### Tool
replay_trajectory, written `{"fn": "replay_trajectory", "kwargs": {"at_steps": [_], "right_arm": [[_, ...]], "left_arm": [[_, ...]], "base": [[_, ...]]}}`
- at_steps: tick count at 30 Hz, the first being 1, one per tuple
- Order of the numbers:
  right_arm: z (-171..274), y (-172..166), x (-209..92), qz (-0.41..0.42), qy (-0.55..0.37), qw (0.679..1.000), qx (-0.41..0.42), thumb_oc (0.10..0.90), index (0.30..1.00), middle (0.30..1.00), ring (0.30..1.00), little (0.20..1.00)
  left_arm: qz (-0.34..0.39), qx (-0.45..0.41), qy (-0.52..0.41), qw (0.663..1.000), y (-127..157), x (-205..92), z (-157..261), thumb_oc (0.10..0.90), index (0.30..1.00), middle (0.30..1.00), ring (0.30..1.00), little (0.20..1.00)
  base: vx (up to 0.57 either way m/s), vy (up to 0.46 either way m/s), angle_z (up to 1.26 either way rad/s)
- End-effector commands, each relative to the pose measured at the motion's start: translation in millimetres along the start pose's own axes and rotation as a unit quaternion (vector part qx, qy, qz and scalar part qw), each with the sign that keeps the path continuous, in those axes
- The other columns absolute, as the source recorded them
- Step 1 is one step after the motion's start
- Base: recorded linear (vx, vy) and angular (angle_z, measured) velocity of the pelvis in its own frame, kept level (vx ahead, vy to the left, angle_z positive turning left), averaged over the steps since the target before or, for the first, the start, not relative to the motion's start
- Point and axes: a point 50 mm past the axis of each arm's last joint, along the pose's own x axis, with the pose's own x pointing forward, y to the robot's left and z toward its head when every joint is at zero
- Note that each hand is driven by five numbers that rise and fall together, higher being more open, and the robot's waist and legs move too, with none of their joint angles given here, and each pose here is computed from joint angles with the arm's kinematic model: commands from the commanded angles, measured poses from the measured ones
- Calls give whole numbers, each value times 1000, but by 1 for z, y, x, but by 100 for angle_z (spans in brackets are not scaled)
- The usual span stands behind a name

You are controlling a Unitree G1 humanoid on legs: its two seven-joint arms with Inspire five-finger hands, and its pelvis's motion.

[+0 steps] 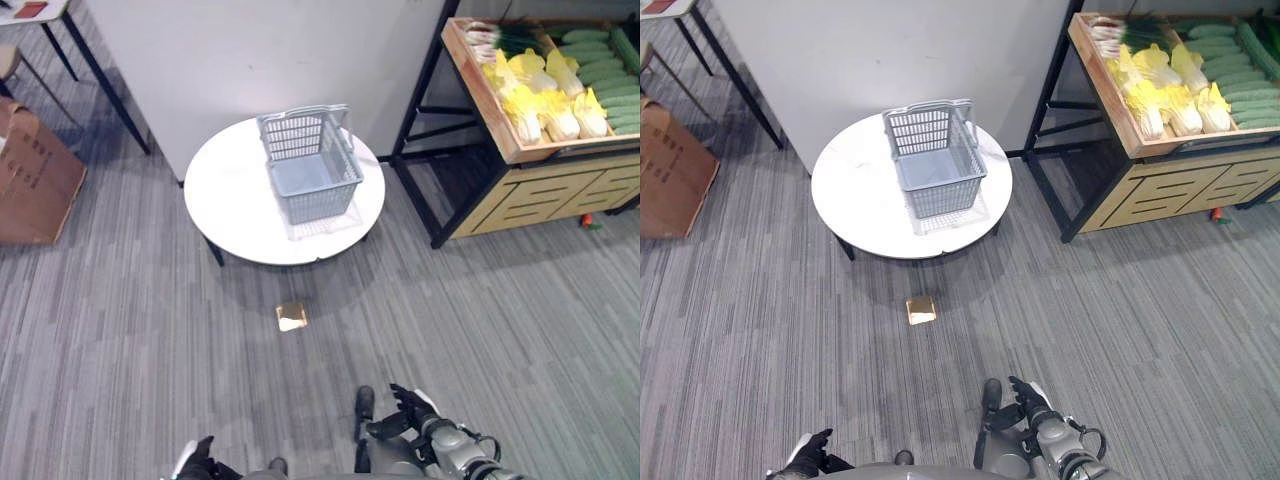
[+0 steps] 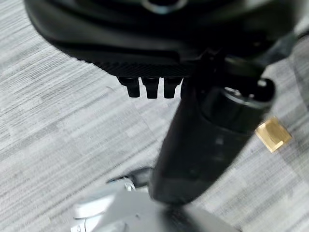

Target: Get the vegetables into the basket

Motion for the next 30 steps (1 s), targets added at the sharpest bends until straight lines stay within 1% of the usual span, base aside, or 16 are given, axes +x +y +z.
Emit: {"fn": "replay_trajectory", "kwargs": {"at_steps": [1, 6, 8, 9, 13, 19, 21, 24, 30], "right_arm": [[-12, -30, -5, -38, 12, 999, -25, 900, 1000, 1000, 1000, 1000], [-34, -43, -11, -63, 52, 996, -22, 900, 1000, 1000, 1000, 1000], [-40, -46, -13, -71, 65, 995, -20, 900, 1000, 1000, 1000, 1000], [-47, -48, -15, -79, 80, 994, -8, 900, 1000, 1000, 1000, 1000], [-38, -49, -13, -81, 64, 995, -7, 900, 1000, 1000, 1000, 1000], [-33, -44, -11, -72, 54, 996, -26, 900, 1000, 1000, 1000, 1000], [-40, -40, -12, -65, 64, 995, -34, 900, 1000, 1000, 1000, 1000], [-49, -31, -14, -52, 85, 994, -53, 900, 1000, 1000, 1000, 1000], [-48, -22, -12, -39, 86, 995, -41, 900, 1000, 1000, 1000, 1000]], "left_arm": [[0, -27, -12, 1000, -2, 2, 13, 900, 1000, 1000, 1000, 1000], [2, -33, -22, 999, -4, 2, 21, 900, 1000, 1000, 1000, 1000], [0, -34, -33, 999, -6, 2, 28, 900, 1000, 1000, 1000, 1000], [-3, -21, -41, 999, -9, 2, 31, 900, 1000, 1000, 1000, 1000], [-4, -1, -40, 999, -11, 1, 28, 900, 1000, 1000, 1000, 1000], [-5, 6, -30, 1000, -11, 1, 21, 900, 1000, 1000, 1000, 1000], [-2, 8, -18, 1000, -9, 0, 13, 900, 1000, 1000, 1000, 1000], [6, 31, -24, 999, 0, 2, 15, 900, 1000, 1000, 1000, 1000], [11, 26, -26, 999, 8, 3, 17, 900, 1000, 1000, 1000, 1000]], "base": [[217, -181, 4], [262, -142, -9], [196, -32, 51], [176, -10, 74], [206, 41, 48], [246, 151, -30], [319, 391, -94], [195, 380, -38], [66, 225, -11]]}}
